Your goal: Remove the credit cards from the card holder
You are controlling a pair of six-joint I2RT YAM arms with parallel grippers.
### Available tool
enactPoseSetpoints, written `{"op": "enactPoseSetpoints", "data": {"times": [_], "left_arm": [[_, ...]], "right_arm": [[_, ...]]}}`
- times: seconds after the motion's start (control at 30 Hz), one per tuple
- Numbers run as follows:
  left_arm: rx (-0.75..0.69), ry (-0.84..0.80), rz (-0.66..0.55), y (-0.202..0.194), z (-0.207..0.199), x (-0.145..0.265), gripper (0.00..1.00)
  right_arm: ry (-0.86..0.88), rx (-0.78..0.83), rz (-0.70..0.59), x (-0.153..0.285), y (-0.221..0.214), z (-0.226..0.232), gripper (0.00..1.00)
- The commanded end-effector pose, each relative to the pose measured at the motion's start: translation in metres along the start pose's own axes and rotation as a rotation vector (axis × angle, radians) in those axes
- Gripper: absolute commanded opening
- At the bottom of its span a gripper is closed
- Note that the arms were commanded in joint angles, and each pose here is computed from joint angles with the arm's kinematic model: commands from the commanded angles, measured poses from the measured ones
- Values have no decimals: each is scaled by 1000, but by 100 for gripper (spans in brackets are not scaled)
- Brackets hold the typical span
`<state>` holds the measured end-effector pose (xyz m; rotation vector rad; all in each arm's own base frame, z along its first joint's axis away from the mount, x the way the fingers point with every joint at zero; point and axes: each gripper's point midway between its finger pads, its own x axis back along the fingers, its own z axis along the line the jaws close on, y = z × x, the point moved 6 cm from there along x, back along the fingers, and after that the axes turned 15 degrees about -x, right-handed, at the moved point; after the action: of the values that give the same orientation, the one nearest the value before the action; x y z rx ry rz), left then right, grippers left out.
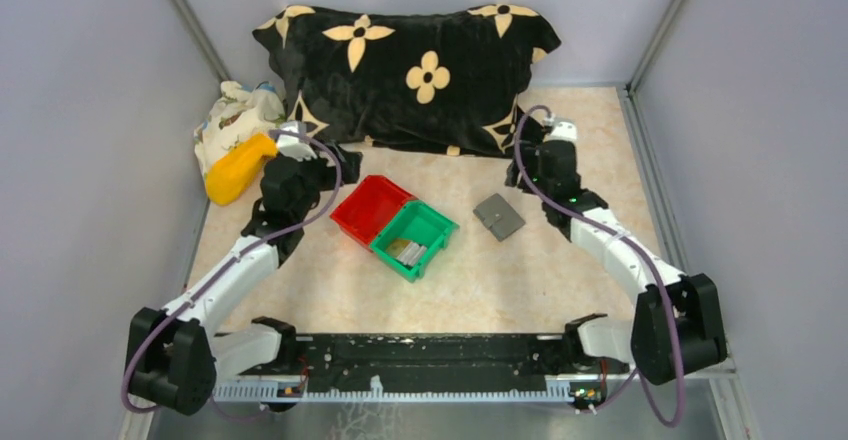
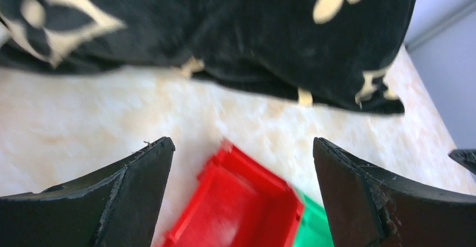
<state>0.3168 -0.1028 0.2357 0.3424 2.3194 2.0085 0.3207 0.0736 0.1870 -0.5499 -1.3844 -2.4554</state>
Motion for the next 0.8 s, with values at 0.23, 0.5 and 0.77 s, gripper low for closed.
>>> {"op": "enactPoseSetpoints", "data": {"times": [0.23, 0.5, 0.77], "left_arm": [[43, -99, 383, -78, -32, 25, 74], [17, -44, 457, -112, -25, 37, 53], [-16, 15, 538, -131, -17, 33, 66]], "right_arm": [[103, 188, 154, 5, -55, 80, 6], [204, 311, 244, -2, -103, 142, 34], [248, 361, 318, -6, -143, 163, 40]]}}
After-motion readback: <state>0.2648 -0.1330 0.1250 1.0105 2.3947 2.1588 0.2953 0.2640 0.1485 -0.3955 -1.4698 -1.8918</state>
